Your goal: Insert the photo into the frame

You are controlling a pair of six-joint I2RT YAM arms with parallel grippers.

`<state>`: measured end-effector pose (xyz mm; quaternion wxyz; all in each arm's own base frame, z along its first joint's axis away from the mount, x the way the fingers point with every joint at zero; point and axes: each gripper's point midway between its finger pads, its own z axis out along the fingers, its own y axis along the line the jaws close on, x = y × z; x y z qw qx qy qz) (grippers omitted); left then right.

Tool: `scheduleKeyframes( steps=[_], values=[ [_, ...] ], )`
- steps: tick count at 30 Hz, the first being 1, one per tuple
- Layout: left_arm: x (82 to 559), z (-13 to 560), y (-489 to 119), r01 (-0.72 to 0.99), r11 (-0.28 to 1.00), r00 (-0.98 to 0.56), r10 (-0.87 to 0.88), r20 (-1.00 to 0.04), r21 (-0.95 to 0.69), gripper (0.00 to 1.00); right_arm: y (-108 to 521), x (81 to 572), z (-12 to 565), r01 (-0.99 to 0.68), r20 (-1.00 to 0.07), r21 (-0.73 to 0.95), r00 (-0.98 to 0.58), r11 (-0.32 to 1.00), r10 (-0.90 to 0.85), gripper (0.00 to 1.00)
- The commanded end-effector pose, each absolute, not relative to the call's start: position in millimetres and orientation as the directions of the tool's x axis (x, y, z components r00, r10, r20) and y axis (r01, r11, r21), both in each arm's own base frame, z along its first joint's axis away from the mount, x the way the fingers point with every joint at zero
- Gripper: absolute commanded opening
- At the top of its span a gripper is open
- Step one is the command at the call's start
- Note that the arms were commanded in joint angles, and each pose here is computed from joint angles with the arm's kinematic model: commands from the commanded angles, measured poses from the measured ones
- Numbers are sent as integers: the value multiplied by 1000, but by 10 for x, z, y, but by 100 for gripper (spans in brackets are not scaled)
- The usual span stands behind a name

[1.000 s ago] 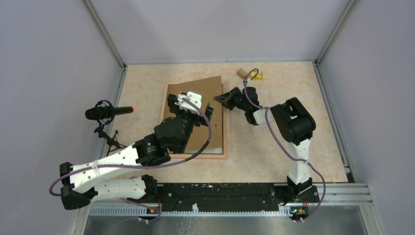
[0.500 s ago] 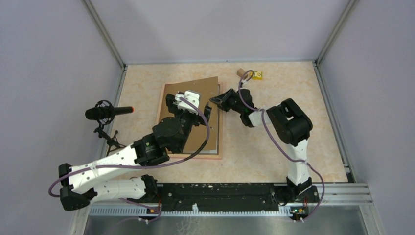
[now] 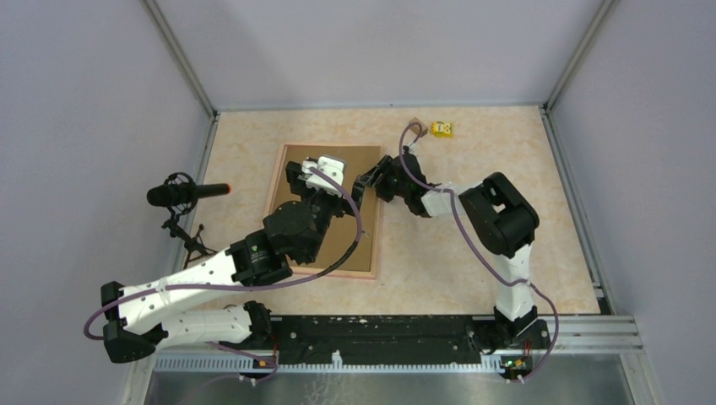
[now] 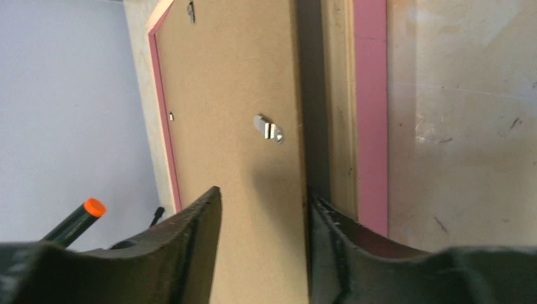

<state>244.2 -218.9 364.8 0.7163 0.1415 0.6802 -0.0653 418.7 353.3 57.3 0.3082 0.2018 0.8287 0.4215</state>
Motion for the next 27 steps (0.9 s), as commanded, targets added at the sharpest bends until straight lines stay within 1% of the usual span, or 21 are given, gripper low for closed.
scheduleKeyframes(
  steps=[1, 8, 13, 20, 27],
  values=[
    [2434, 3882, -2134, 274, 960, 90, 25, -996, 49, 99, 3571, 4245, 959, 2, -458, 770, -694, 638, 555, 59],
    [2424, 3894, -2109, 274, 961, 93, 16, -996, 41, 99, 3481, 4253, 1119, -11, -571, 652, -664, 758, 482, 73],
    [2421, 3898, -2113, 277, 960, 94, 12, -996, 38, 99, 3418, 4241, 1292, -29, -628, 587, -646, 809, 433, 82],
    [2438, 3855, -2142, 276, 960, 88, 23, -996, 46, 99, 3332, 4197, 1480, -49, -668, 545, -629, 837, 398, 90],
    [2454, 3814, -2179, 279, 959, 82, 34, -996, 55, 99, 3185, 4197, 1618, -47, -724, 463, -596, 885, 347, 91]
  ],
)
